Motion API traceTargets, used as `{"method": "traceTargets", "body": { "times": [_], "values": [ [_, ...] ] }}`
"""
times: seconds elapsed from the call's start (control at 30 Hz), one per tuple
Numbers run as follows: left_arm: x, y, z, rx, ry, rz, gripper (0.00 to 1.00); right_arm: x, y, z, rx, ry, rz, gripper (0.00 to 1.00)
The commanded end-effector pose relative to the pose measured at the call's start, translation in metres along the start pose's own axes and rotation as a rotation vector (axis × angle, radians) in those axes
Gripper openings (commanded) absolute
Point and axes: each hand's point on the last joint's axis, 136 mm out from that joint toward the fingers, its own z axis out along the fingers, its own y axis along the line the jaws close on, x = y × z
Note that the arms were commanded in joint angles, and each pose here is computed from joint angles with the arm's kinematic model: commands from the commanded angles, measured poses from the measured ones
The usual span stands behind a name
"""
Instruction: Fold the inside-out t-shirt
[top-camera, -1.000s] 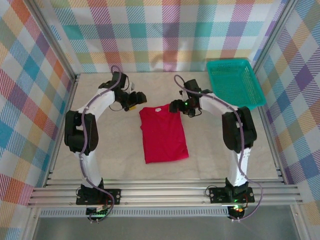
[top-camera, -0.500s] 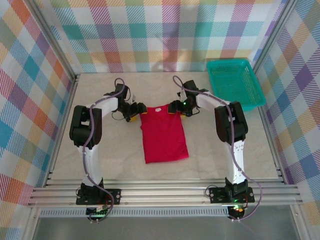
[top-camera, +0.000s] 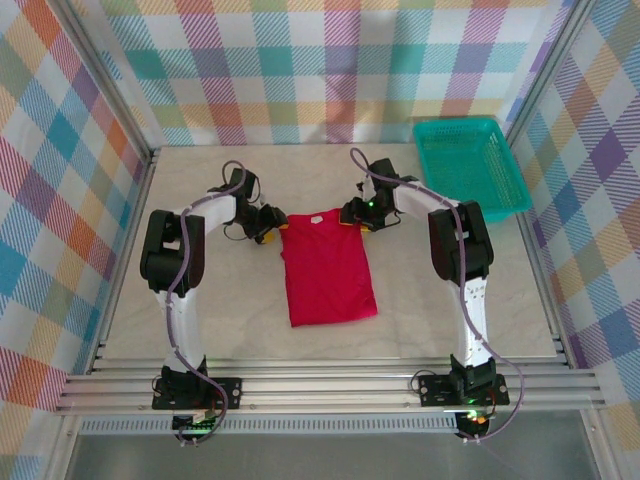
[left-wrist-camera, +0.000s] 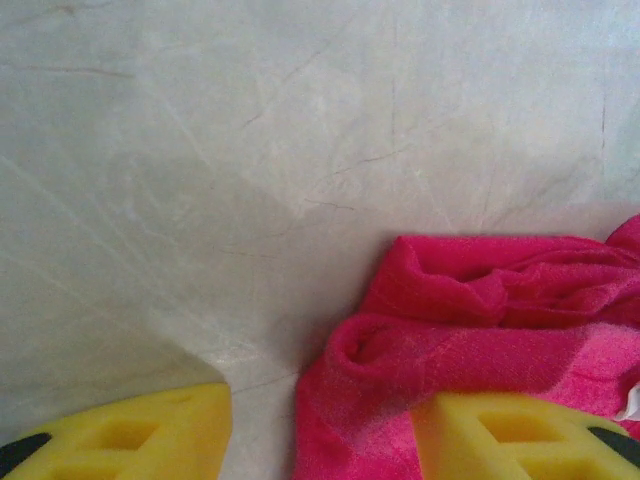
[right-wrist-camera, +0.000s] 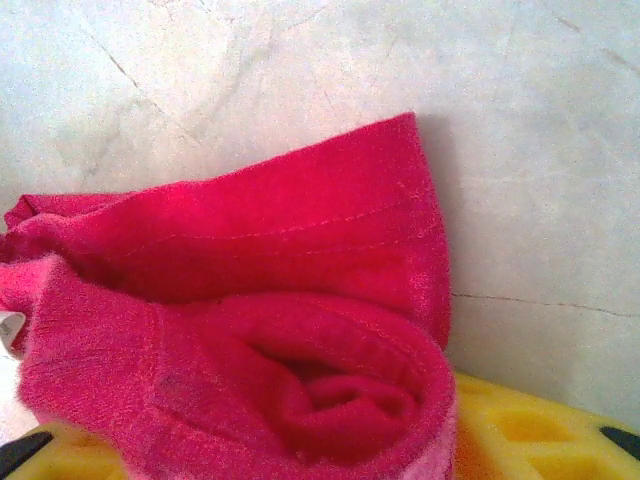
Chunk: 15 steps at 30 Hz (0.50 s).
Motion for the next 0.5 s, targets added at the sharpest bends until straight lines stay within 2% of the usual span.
{"method": "traceTargets", "body": {
  "times": [0.0,0.17,0.27,0.47],
  "values": [
    [0.015,-0.055,0.068,0.25,0.019,0.154,0.52,0.004,0.011,0.016,-0.058,0.022,-0.016,0.53],
    [0.022,-0.065,0.069,0.267,0.035,0.171,0.57,0.004,0.013,0.015,-0.066,0.021,-0.02,0.52],
    [0.029,-0.071,0.07,0.261,0.047,0.193,0.54,0.006,0.013,0.015,-0.067,0.024,-0.019,0.47],
    [0.035,-0.061,0.088,0.212,0.071,0.19,0.49,0.01,0.01,0.016,-0.065,0.025,-0.022,0.44]
  ]
}}
